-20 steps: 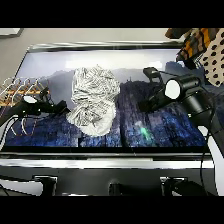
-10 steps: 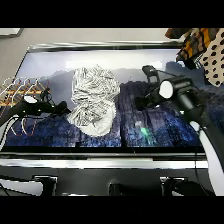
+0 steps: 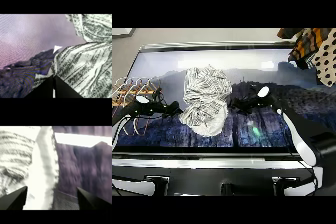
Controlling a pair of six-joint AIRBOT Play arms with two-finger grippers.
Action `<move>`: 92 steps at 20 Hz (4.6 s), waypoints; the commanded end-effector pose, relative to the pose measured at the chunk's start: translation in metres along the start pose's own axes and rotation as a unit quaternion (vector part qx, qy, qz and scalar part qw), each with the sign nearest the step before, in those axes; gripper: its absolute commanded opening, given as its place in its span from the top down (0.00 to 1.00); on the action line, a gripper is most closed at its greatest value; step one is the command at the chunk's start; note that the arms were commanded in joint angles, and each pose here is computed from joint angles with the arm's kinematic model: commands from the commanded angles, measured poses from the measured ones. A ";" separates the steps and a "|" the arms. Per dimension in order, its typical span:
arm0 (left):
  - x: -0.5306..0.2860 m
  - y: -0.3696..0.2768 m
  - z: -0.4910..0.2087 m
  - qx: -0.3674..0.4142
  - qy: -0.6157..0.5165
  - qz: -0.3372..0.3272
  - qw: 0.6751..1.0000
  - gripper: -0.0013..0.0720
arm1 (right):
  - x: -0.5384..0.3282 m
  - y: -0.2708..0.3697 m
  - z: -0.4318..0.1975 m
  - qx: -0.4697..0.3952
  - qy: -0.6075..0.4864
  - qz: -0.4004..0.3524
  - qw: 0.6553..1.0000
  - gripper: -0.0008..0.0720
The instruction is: Fold the clothes and pants, and hang the long-sleeved shirts on hangers.
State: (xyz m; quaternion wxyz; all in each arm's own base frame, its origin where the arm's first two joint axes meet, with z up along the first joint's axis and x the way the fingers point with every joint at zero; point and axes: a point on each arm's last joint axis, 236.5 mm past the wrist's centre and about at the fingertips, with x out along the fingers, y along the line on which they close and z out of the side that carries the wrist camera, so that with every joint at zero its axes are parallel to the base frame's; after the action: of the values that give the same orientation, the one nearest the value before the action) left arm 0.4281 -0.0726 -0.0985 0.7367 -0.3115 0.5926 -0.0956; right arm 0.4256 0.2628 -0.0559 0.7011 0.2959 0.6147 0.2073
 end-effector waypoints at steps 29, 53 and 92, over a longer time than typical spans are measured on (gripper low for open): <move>-0.545 -0.336 -0.054 0.343 -0.579 -0.156 0.723 0.96 | -0.508 0.302 -0.047 -0.386 -0.531 0.061 0.752 0.94; -0.229 -0.168 0.135 0.183 -0.375 -0.037 0.908 0.96 | -0.228 0.161 0.199 -0.219 -0.424 -0.050 0.877 0.94; -0.089 -0.002 -0.174 0.038 0.096 0.032 0.994 0.04 | -0.085 -0.116 -0.175 0.053 0.141 -0.081 0.985 0.94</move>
State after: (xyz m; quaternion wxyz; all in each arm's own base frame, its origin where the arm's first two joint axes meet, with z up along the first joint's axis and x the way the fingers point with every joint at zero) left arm 0.2523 -0.0786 -0.0352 0.7031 -0.2614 0.6518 -0.1122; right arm 0.2297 0.1448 -0.0904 0.5954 0.2455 0.7481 0.1600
